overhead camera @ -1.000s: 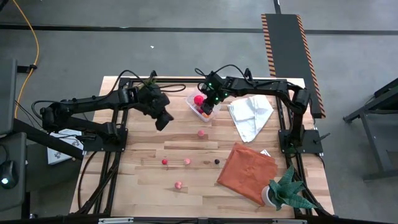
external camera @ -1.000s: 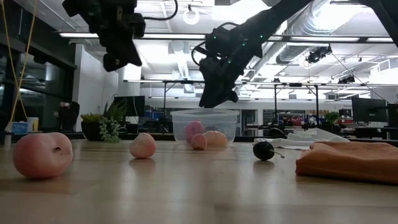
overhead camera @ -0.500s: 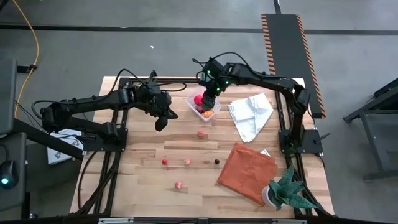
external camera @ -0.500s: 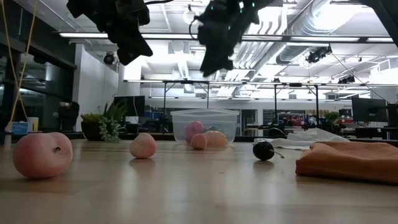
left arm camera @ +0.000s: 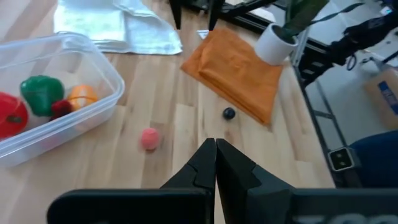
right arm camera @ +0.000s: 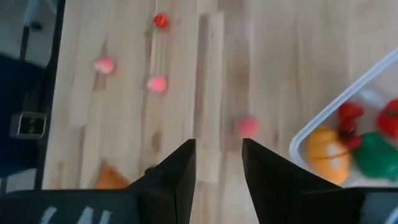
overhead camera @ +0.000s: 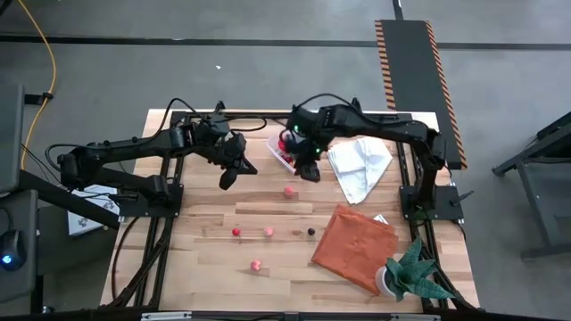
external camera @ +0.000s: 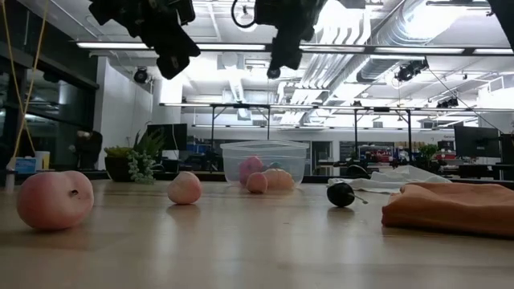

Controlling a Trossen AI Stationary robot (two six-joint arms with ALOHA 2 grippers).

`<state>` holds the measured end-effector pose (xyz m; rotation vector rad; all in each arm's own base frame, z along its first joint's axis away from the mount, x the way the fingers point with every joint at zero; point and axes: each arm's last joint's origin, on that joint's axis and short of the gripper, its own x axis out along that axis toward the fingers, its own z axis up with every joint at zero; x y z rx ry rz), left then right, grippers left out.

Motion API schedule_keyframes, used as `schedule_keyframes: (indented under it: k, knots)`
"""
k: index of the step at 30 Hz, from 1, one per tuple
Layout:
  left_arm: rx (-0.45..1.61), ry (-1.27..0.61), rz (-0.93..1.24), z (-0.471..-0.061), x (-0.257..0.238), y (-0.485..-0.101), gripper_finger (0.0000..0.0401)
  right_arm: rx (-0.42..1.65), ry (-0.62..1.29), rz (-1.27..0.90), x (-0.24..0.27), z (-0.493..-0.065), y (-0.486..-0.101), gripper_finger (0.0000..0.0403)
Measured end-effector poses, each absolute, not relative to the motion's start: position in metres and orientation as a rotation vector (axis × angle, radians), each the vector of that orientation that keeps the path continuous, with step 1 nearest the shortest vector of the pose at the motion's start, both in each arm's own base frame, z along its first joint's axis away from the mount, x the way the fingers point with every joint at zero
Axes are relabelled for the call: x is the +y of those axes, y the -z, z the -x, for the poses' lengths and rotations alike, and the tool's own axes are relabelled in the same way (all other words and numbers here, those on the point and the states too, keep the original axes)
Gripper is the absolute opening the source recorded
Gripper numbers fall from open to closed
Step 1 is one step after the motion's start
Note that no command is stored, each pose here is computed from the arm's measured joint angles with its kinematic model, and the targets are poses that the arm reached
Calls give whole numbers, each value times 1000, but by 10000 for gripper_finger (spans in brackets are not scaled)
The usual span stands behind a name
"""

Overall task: Pick and placing Produce into tupperware
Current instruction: Put the black cherry into the transparent bin

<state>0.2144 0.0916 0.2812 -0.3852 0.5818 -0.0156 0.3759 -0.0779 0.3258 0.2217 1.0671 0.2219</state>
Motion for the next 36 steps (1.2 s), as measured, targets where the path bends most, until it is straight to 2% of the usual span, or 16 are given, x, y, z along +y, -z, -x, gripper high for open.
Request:
schedule_keyframes:
  k: [9, 18, 36]
  knots:
    - [570, 109, 412, -214, 89, -282, 1, 1126, -217, -236, -44, -378, -325, 97]
    - [566, 150, 425, -214, 88, -283, 1, 1210, -183, -332, -21, -375, -323, 97]
    - [667, 112, 474, -208, 86, -274, 1, 1265, 197, -334, 51, -368, -320, 97]
